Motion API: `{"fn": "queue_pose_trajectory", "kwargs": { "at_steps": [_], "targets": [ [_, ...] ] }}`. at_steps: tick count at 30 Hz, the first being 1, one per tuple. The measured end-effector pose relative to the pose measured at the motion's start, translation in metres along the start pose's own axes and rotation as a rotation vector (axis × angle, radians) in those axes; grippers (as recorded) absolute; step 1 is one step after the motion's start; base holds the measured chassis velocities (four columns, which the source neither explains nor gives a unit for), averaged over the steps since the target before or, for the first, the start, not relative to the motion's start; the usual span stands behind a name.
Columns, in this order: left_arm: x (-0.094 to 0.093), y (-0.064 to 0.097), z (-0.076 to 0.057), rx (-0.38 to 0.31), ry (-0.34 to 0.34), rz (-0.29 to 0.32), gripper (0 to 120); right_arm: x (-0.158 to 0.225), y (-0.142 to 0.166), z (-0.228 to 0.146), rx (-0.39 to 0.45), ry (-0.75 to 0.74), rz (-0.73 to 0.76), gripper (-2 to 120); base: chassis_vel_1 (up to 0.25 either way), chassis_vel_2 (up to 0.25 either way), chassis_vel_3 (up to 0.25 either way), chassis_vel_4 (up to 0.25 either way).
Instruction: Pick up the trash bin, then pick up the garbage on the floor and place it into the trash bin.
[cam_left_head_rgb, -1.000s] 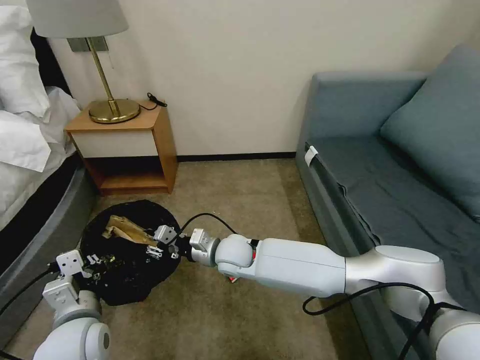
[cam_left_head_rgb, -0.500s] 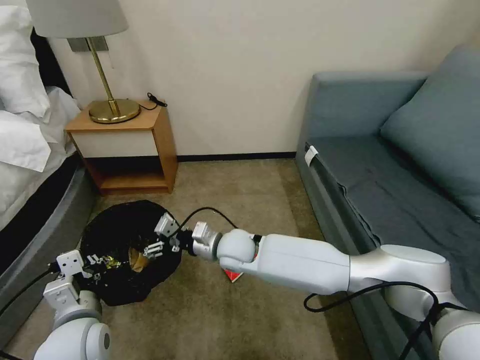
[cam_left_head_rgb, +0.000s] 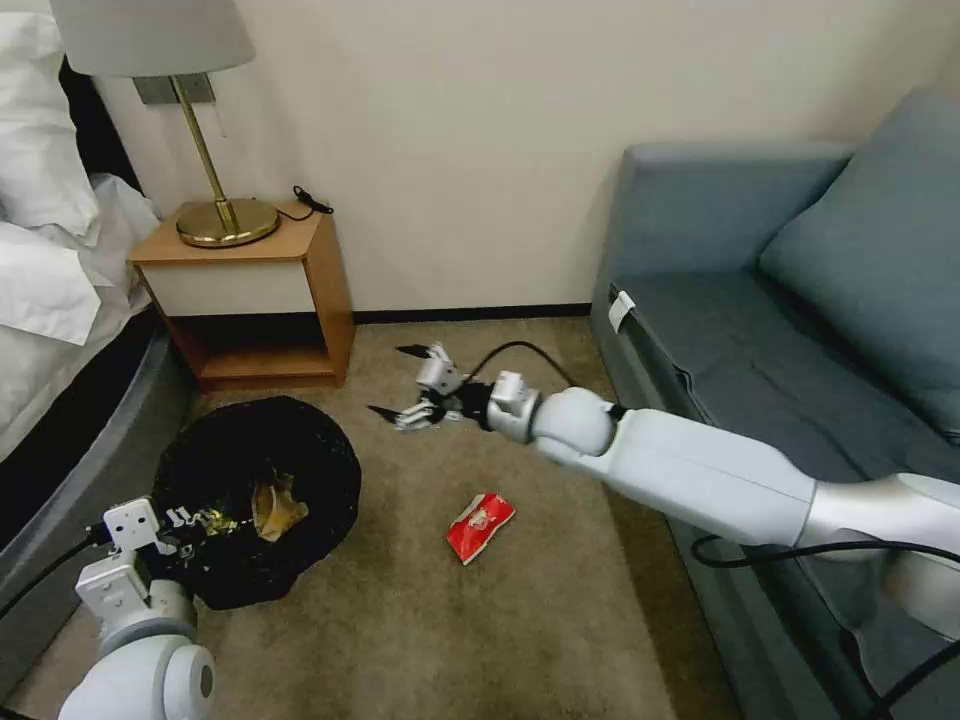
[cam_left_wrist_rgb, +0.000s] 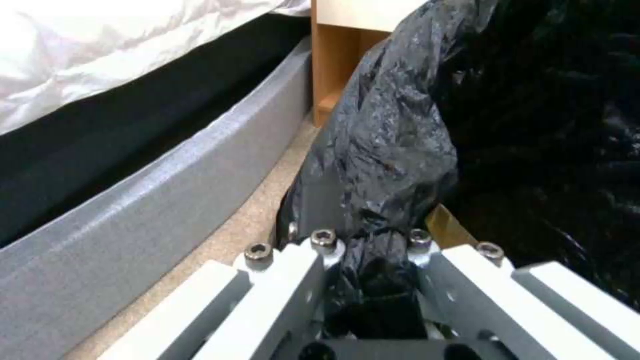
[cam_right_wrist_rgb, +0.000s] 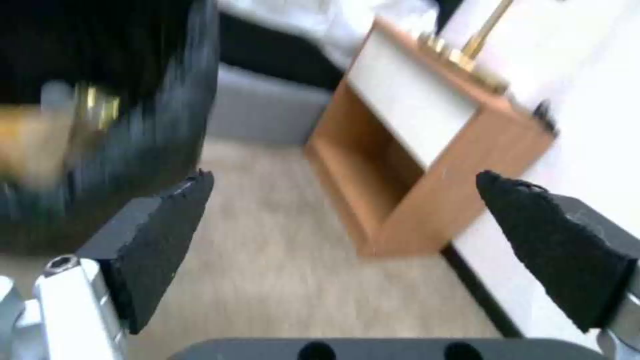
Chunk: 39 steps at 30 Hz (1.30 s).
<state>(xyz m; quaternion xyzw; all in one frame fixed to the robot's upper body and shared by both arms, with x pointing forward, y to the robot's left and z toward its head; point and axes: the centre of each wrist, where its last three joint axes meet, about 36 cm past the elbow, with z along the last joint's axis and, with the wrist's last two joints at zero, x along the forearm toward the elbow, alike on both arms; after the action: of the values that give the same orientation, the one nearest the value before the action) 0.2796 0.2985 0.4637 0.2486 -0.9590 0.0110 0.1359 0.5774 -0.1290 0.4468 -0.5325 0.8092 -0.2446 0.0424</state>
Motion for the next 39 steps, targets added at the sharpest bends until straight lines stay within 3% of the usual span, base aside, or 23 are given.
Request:
{"fn": "queue_pose_trajectory", "kwargs": {
  "at_steps": [8, 11, 21, 39],
  "targets": [
    [0.005, 0.001, -0.006, 0.008, -0.015, 0.006, 3, -0.002, -0.006, 0.064, 0.097, 0.139, -0.188, 100, 0.000, 0.000, 0.000, 0.000],
    [0.009, 0.003, -0.011, 0.018, -0.023, 0.011, 3, -0.030, -0.016, 0.095, 0.215, 0.182, -0.373, 100, 0.000, 0.000, 0.000, 0.000],
    [0.012, 0.006, -0.012, 0.031, -0.025, 0.010, 3, -0.042, -0.033, 0.141, 0.357, 0.325, -0.652, 99, 0.000, 0.000, 0.000, 0.000],
    [0.011, 0.007, -0.009, 0.034, -0.030, 0.009, 3, -0.053, -0.011, 0.173, 0.393, 0.402, -0.706, 93, 0.000, 0.000, 0.000, 0.000]
  ]
}}
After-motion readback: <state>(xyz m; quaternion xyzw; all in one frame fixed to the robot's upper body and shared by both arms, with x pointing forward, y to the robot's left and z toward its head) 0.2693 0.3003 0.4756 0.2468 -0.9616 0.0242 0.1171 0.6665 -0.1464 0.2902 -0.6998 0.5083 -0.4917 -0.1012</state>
